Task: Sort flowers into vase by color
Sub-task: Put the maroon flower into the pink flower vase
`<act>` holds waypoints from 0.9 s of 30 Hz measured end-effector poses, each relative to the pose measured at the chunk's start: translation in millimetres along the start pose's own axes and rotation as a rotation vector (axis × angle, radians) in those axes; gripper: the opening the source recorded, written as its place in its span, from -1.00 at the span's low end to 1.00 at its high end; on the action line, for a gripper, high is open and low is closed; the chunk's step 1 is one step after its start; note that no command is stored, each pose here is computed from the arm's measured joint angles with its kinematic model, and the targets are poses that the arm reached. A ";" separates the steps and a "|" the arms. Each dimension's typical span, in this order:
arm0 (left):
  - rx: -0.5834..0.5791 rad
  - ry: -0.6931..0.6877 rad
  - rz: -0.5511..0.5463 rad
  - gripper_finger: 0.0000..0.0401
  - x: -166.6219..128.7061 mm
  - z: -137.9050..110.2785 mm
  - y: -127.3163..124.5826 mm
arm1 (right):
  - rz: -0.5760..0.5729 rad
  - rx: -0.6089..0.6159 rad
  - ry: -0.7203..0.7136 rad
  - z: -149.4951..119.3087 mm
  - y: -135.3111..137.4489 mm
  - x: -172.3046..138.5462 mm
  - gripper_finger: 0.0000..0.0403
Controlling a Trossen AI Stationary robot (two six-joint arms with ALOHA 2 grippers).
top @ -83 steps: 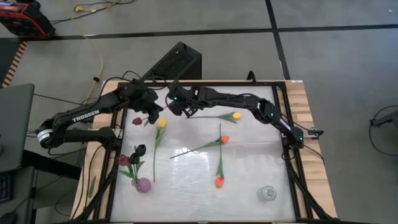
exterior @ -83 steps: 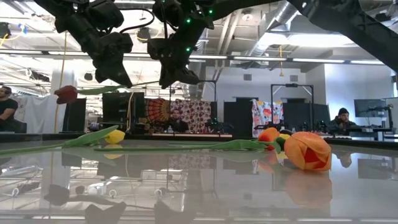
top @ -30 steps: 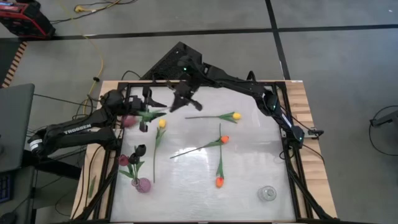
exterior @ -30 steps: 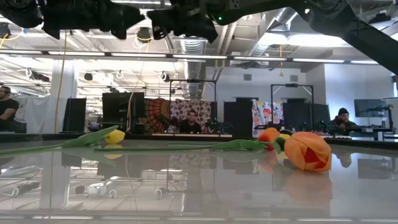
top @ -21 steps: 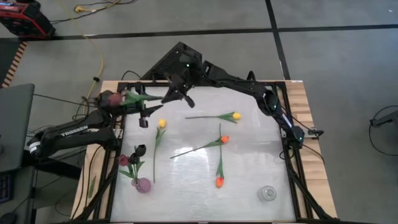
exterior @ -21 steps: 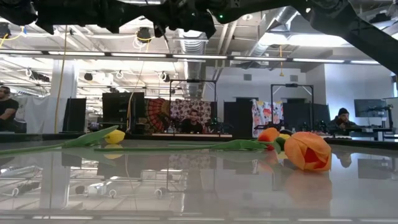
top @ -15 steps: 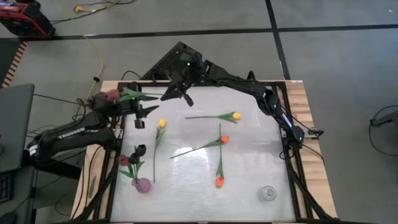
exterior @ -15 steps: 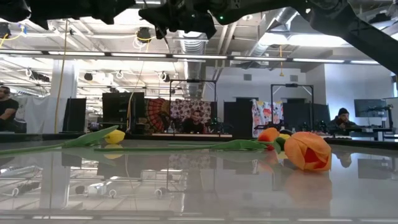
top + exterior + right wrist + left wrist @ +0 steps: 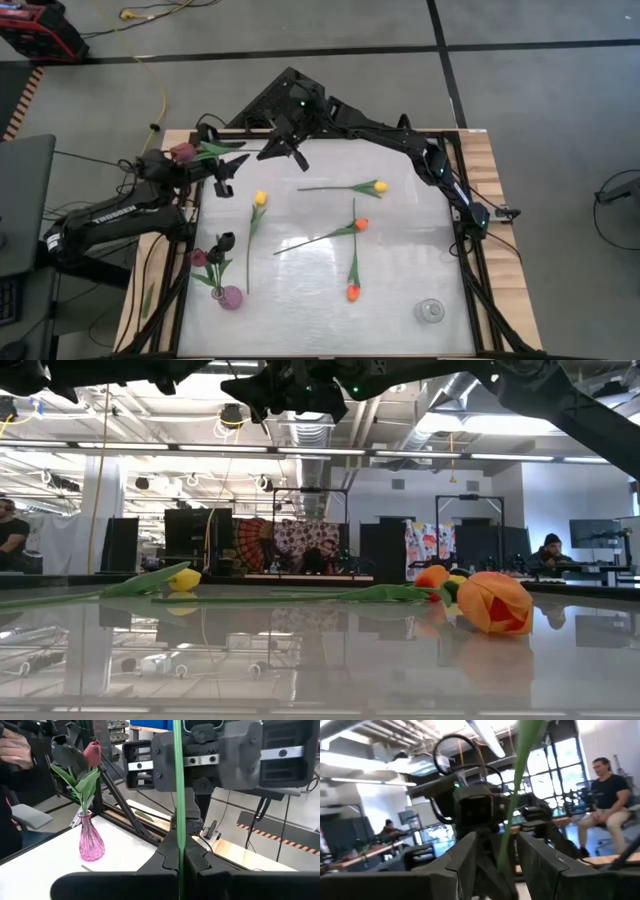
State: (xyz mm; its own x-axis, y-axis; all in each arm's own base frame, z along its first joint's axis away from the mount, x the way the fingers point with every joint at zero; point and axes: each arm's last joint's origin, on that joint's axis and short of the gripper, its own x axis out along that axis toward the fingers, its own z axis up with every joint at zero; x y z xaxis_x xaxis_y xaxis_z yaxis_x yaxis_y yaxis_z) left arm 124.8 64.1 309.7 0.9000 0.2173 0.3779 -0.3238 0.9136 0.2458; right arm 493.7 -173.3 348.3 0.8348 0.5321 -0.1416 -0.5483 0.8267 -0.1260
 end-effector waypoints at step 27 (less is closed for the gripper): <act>-0.083 -0.085 -0.049 -0.78 5.6 16.5 2.5 | -0.026 0.031 0.024 -3.8 -3.3 -4.2 -0.85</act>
State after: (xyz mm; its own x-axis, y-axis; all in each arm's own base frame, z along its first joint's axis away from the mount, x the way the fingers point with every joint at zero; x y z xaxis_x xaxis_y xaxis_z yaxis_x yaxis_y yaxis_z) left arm 124.2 61.9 327.2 0.8849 0.1449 0.4427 -0.2516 0.9485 0.1925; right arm 491.8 -178.9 345.6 0.8471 0.5062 -0.1619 -0.5243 0.8457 -0.0990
